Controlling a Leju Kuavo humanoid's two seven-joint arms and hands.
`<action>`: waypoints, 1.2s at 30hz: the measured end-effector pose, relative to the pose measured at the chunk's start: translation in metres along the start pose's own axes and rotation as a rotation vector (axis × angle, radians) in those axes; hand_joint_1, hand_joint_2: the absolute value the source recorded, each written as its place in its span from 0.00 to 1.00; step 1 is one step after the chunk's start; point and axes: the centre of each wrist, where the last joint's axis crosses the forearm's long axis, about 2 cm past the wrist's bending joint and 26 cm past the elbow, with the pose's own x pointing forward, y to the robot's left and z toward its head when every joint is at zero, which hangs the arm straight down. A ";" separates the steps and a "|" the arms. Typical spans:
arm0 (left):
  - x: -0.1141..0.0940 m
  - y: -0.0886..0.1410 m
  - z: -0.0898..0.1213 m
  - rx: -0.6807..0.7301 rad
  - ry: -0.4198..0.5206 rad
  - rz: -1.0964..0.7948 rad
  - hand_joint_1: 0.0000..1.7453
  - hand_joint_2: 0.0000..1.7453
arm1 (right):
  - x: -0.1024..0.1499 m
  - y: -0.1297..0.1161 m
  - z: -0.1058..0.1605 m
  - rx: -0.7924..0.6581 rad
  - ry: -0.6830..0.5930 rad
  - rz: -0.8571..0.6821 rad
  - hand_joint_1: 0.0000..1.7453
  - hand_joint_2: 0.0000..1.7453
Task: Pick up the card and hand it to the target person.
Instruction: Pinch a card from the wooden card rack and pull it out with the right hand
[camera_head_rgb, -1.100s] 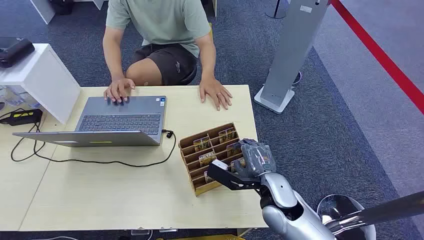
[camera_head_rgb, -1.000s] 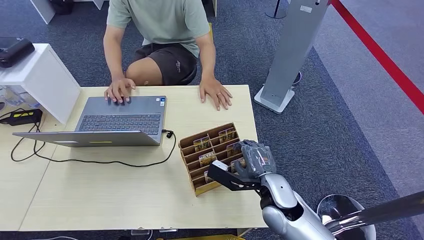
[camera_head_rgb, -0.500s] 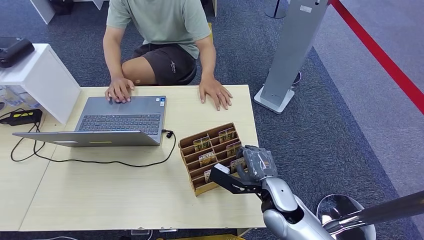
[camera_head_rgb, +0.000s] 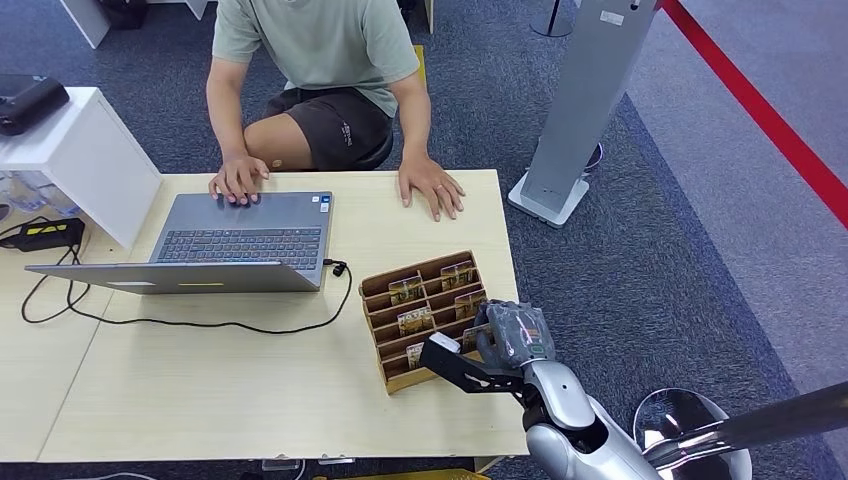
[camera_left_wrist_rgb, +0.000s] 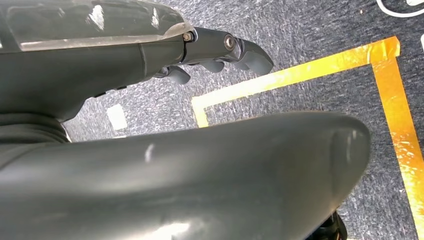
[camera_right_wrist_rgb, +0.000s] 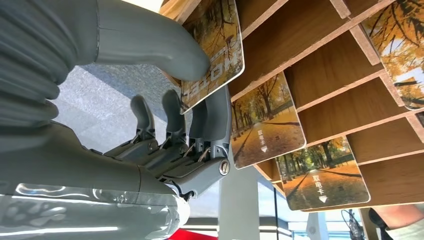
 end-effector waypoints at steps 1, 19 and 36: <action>0.000 0.000 0.000 0.000 0.000 0.000 0.00 0.00 | 0.000 0.000 0.000 0.001 0.000 0.000 0.85 1.00; 0.000 0.000 0.000 0.014 0.004 0.000 0.00 0.00 | 0.000 0.001 0.001 0.010 0.001 0.008 1.00 1.00; 0.013 0.000 0.000 -0.011 -0.003 -0.035 0.00 0.00 | 0.023 -0.057 -0.027 -0.112 -0.132 -0.062 1.00 1.00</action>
